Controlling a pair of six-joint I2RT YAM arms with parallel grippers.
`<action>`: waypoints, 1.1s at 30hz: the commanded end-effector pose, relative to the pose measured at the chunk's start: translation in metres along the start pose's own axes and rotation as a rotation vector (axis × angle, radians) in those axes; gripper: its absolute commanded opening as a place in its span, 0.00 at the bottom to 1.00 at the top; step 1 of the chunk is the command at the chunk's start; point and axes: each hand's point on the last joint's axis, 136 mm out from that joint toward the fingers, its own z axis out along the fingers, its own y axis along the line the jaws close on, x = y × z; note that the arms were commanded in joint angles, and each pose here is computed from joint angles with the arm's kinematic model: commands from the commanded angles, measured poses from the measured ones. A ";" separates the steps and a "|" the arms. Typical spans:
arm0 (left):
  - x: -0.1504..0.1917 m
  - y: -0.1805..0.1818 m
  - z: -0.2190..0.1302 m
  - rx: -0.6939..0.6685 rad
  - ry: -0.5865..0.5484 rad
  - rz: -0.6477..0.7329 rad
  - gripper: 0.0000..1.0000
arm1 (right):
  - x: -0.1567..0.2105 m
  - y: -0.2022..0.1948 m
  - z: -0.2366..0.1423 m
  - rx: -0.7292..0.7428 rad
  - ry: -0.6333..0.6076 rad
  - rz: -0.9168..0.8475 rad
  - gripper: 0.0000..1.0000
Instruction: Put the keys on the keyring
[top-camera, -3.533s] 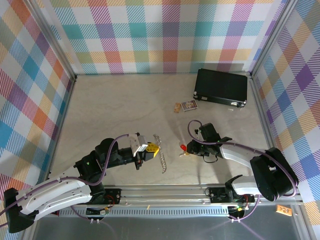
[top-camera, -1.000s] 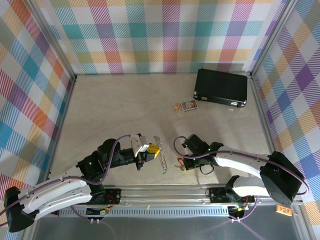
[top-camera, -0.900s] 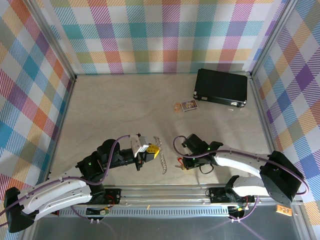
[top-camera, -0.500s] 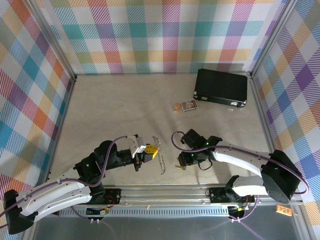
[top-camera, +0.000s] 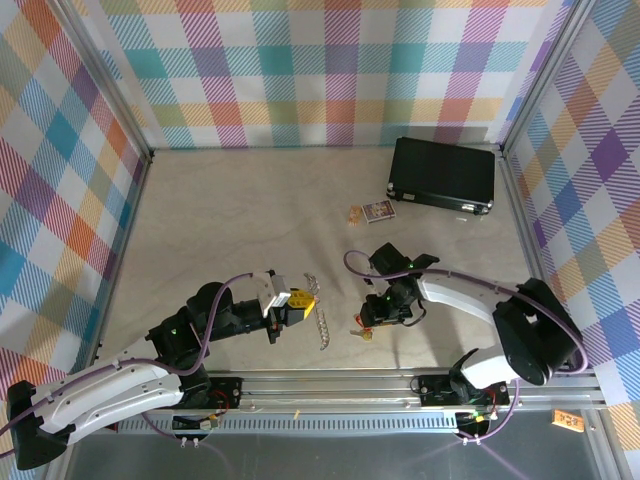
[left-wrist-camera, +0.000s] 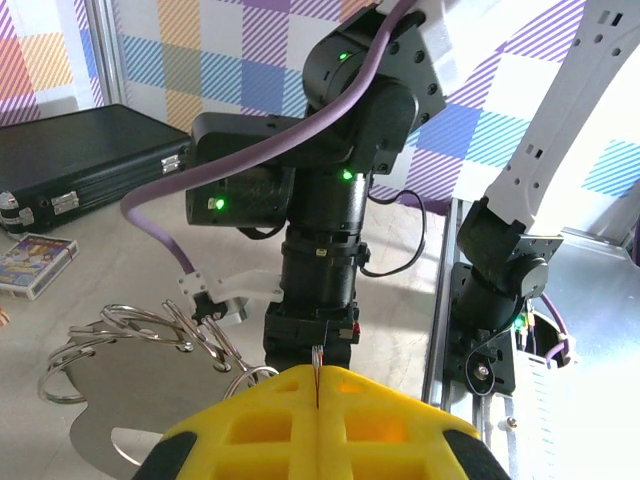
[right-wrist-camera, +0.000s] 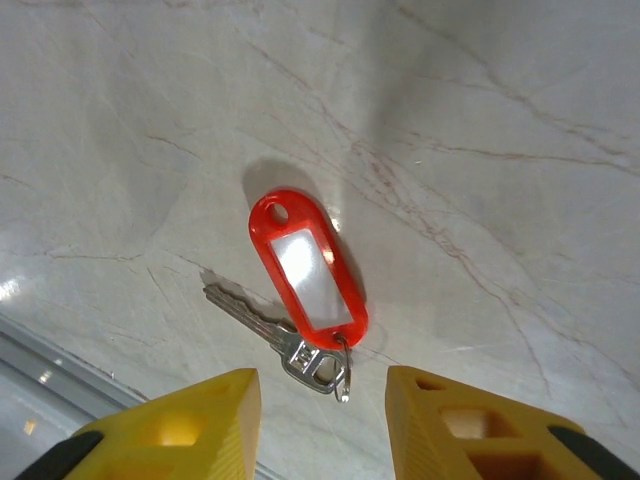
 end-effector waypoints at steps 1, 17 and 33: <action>-0.007 -0.006 -0.002 0.024 -0.033 0.014 0.00 | 0.002 0.009 0.000 -0.045 0.050 -0.024 0.36; -0.005 -0.006 -0.001 0.024 -0.029 0.024 0.00 | -0.001 0.003 0.008 -0.030 0.078 -0.014 0.22; -0.007 -0.006 -0.004 0.024 -0.042 0.028 0.00 | 0.000 0.000 0.011 -0.021 0.100 -0.005 0.17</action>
